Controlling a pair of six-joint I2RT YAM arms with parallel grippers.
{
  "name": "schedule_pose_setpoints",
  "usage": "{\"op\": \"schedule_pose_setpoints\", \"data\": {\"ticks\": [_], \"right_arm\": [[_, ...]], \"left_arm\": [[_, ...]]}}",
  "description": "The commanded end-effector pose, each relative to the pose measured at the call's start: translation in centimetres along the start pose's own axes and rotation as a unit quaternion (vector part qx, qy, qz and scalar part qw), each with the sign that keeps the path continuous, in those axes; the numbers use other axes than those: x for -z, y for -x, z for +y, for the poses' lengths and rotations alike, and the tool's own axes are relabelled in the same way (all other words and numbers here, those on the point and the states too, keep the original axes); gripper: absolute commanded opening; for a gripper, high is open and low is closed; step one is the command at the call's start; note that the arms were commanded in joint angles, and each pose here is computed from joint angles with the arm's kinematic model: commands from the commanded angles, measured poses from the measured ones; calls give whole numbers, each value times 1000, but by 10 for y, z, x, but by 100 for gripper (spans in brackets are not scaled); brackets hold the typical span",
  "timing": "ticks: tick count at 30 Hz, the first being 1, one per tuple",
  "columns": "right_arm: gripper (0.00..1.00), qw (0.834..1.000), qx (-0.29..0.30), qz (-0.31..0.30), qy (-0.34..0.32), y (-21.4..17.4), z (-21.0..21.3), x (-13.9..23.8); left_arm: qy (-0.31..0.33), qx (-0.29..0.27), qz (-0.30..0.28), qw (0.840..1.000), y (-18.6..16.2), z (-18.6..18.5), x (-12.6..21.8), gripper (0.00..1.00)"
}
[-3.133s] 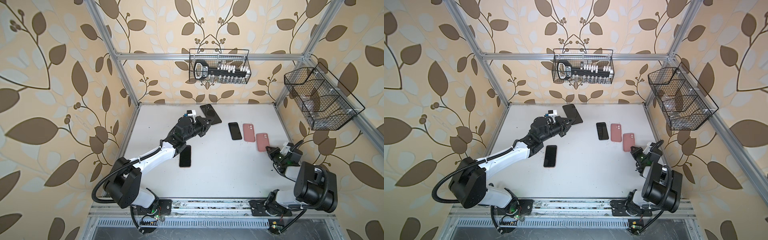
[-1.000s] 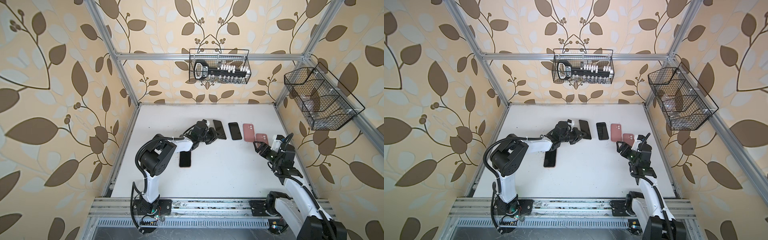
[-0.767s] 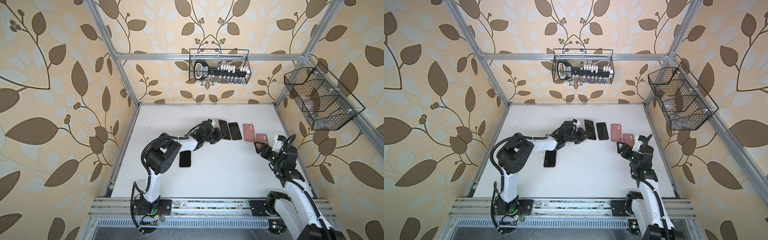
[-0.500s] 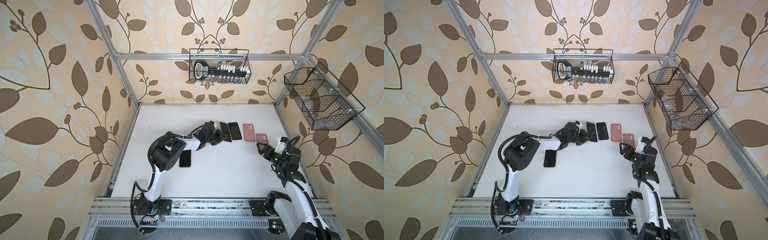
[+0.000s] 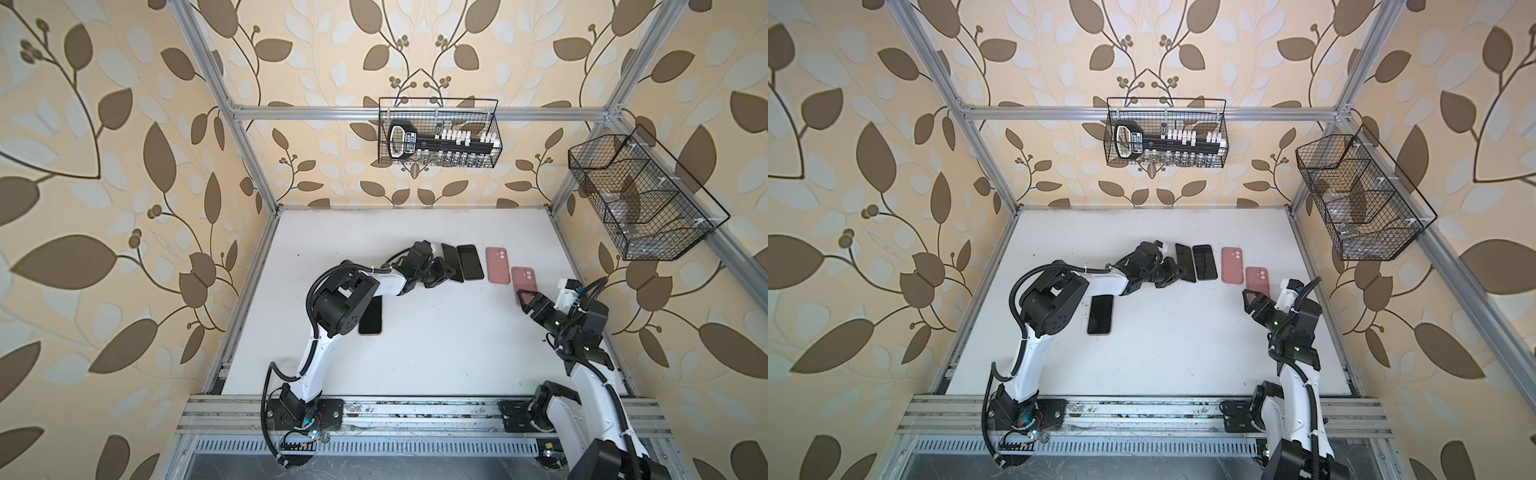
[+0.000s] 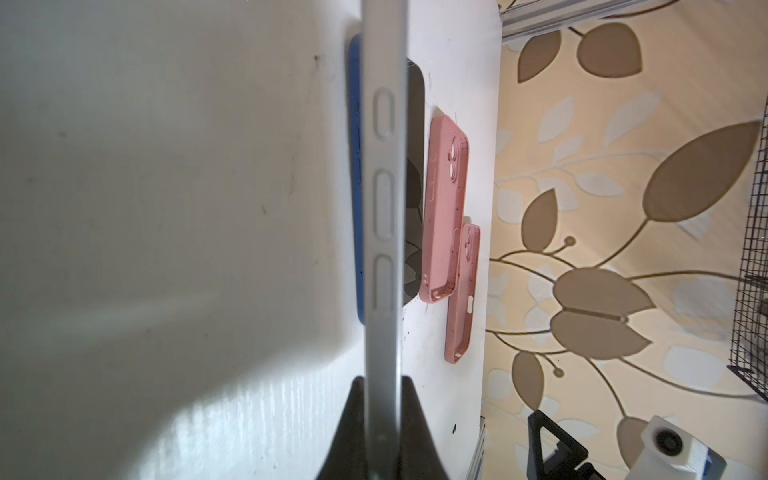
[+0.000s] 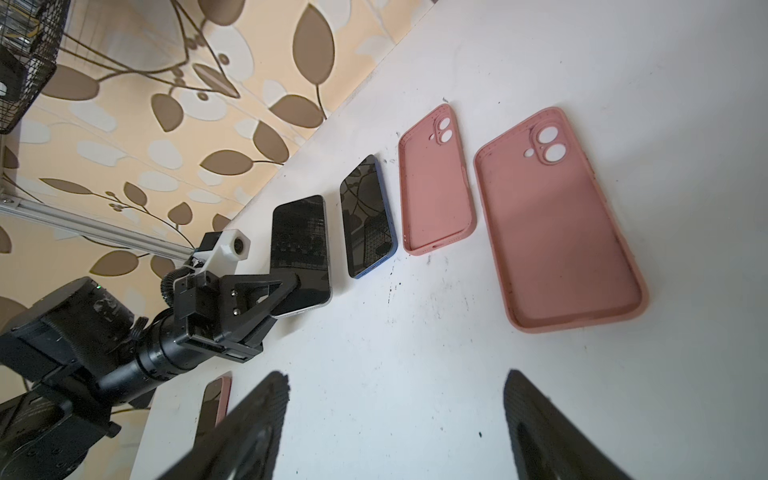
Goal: Take the phone out of the phone case
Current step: 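Carry the bare phone with the left gripper while the right withdraws, then set the bare phone down beside the blue-edged phone with the left gripper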
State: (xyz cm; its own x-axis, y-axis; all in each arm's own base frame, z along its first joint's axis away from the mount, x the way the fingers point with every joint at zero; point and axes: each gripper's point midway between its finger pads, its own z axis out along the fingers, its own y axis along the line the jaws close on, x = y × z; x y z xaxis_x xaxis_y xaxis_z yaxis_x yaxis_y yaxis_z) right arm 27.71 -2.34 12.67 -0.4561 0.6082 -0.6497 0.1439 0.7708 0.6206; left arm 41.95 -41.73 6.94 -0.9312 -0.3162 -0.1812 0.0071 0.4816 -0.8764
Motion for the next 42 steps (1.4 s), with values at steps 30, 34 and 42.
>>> {"op": "schedule_pose_setpoints", "data": {"ticks": [30, 34, 42], "right_arm": [[82, 1000, -9, 12, 9, -9, -8, -3], [82, 1000, -9, 10, 10, -9, -8, -2], [82, 1000, -8, 9, 11, -9, -7, 0]], "left_arm": [[-10, -10, -27, 1000, 25, -4, 7, 22], [-5, -9, -26, 1000, 24, 1, 8, 22], [7, -8, -24, 1000, 20, 12, 9, 23]]}}
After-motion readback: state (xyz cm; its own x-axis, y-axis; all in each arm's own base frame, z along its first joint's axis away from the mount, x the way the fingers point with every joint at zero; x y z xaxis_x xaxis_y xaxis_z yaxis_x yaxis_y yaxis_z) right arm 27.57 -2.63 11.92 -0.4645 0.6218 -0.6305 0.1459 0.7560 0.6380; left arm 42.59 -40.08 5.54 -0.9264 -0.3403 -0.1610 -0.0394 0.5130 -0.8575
